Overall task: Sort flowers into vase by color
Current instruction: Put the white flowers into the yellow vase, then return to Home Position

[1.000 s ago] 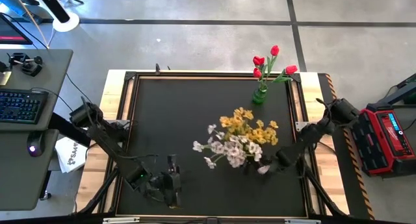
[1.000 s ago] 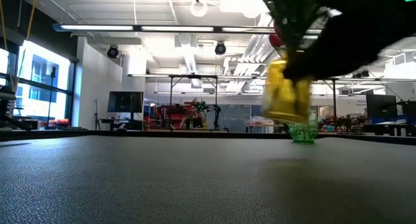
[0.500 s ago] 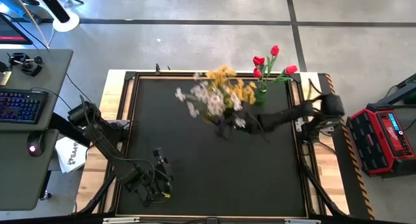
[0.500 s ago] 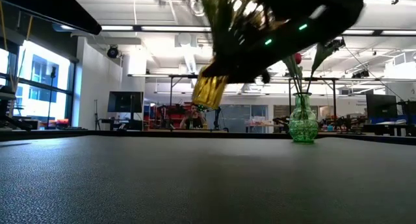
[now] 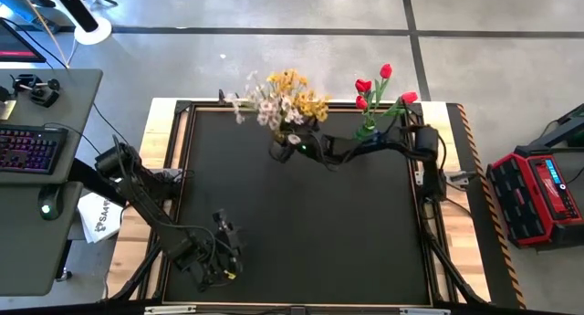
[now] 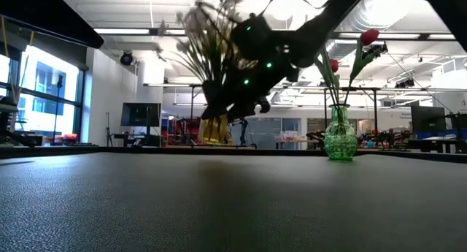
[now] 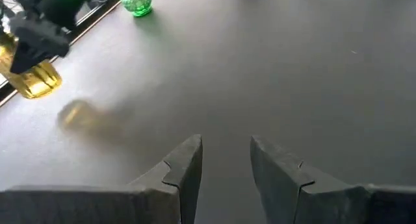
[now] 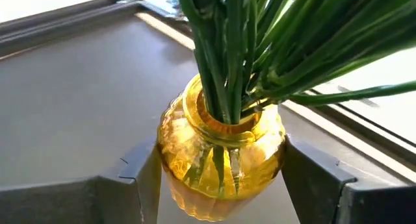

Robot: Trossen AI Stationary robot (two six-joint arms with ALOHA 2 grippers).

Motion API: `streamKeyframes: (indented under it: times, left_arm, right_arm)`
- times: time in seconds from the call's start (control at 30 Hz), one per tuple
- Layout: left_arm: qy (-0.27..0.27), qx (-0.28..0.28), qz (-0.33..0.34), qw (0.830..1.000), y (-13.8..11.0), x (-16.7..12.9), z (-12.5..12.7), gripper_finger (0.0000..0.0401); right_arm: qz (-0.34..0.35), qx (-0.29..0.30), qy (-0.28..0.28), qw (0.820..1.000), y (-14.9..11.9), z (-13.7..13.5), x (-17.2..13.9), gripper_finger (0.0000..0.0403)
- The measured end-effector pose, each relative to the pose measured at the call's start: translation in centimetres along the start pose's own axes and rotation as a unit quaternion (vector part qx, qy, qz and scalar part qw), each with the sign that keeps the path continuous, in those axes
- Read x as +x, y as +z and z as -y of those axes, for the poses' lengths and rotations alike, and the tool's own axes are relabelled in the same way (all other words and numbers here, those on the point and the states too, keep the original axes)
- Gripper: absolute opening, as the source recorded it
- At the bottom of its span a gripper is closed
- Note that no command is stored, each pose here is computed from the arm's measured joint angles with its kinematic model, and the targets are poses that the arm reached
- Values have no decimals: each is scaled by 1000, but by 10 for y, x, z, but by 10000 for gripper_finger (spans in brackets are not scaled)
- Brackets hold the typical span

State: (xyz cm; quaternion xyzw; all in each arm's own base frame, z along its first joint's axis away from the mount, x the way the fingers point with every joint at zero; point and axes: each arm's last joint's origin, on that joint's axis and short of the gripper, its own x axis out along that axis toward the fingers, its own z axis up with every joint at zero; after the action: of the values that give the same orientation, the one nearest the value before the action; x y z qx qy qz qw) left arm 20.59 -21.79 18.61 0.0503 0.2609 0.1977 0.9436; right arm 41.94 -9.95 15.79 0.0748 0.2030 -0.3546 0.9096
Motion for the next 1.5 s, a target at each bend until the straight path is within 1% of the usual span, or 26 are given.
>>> streamKeyframes:
  times: [0.07,0.17,0.27,0.63,0.73,0.9,1.0,1.1,1.23,1.4,1.5]
  left_arm:
    - [-2,0,1,1000,0,-1,1,120]
    - [-5,-2,2,1000,0,-2,1,120]
    - [-7,-6,4,1000,0,-2,2,120]
    - [-8,-4,6,1000,0,-2,3,120]
    - [-8,-3,6,1000,0,-2,3,120]
    - [-8,-3,6,1000,0,-2,3,120]
    - [-8,-3,6,1000,0,-2,3,120]
    - [-8,-4,6,1000,0,-2,3,120]
    - [-8,-4,6,1000,0,-2,3,120]
    - [-10,-5,2,1000,0,-2,3,120]
    - [-13,-4,-1,1000,0,-2,3,120]
  right_arm:
    - [0,13,-15,1000,2,3,9,228]
    - [-4,25,-19,999,0,4,17,228]
    - [-18,28,-22,999,-4,3,19,228]
    - [-57,9,-28,998,-12,4,18,233]
    - [-61,5,-21,998,-13,4,18,248]
    - [-65,-33,-3,997,-13,3,18,292]
    - [-71,-30,15,997,-13,2,18,320]
    - [-72,-23,12,997,-14,2,18,339]
    - [-77,-43,11,996,-15,2,18,350]
    - [-92,-55,8,994,-16,3,16,349]
    - [-115,-63,6,991,-21,5,15,349]
